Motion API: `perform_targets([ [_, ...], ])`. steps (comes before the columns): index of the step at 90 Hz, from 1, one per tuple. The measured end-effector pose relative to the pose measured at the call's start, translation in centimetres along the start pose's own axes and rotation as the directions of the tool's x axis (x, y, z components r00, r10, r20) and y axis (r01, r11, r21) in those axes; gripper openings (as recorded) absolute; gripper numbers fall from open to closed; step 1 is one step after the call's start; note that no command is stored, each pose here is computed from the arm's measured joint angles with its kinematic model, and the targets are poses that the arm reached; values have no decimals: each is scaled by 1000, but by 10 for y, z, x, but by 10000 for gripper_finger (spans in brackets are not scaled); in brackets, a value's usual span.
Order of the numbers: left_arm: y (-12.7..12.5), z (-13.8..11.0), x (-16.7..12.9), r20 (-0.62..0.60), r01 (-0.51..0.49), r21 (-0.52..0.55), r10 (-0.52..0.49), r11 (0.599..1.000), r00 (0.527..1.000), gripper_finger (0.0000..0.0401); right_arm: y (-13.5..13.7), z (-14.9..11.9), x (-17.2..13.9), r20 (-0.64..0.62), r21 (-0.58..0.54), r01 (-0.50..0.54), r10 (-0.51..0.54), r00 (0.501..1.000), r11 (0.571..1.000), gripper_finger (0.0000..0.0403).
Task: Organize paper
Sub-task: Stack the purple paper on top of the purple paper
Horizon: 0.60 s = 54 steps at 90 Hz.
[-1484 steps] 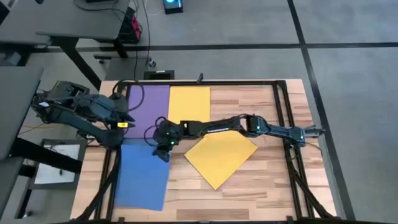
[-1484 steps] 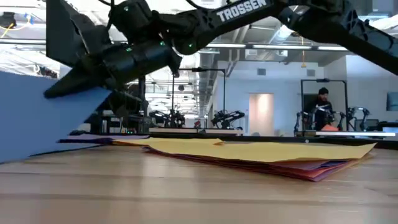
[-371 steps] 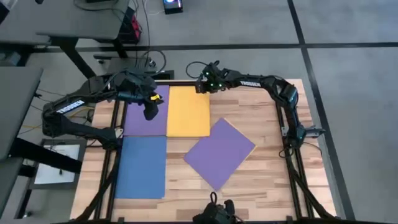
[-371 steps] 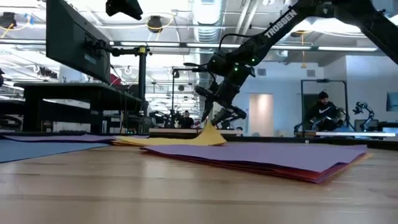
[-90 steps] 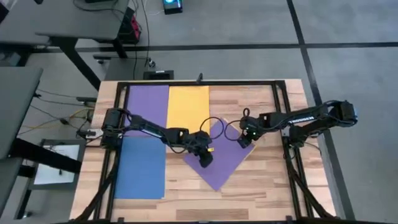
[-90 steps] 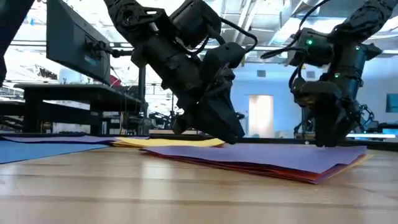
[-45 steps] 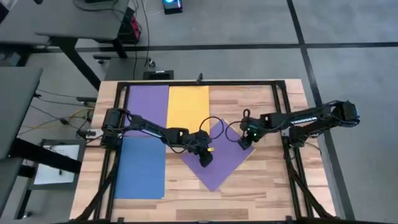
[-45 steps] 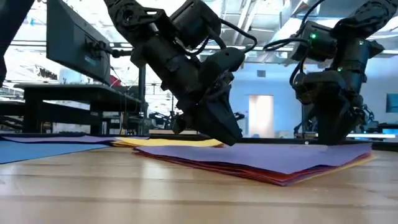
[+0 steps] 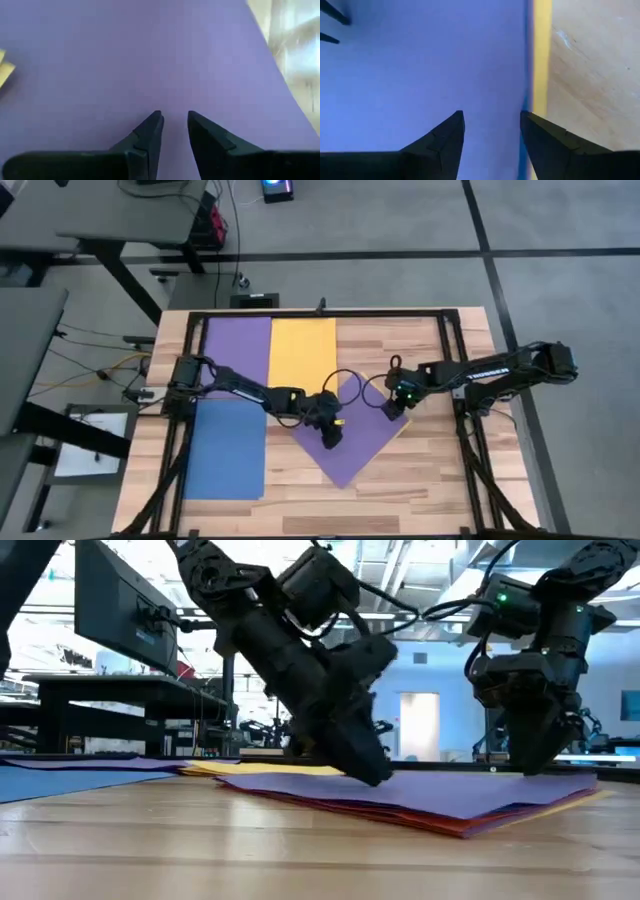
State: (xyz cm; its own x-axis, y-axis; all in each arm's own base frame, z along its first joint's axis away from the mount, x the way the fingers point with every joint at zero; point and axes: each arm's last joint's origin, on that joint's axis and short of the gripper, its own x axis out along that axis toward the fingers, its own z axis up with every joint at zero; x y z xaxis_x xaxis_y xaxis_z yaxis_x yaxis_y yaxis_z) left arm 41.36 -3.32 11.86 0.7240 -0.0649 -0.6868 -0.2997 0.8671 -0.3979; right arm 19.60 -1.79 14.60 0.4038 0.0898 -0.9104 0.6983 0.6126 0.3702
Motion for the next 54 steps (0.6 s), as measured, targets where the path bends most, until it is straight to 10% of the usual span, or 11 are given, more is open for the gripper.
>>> perform_targets([
  [54,-8,22,1,63,-5,99,-1,995,998,81,1,-1,0,-1,-9,-2,2,1000,1000,182],
])
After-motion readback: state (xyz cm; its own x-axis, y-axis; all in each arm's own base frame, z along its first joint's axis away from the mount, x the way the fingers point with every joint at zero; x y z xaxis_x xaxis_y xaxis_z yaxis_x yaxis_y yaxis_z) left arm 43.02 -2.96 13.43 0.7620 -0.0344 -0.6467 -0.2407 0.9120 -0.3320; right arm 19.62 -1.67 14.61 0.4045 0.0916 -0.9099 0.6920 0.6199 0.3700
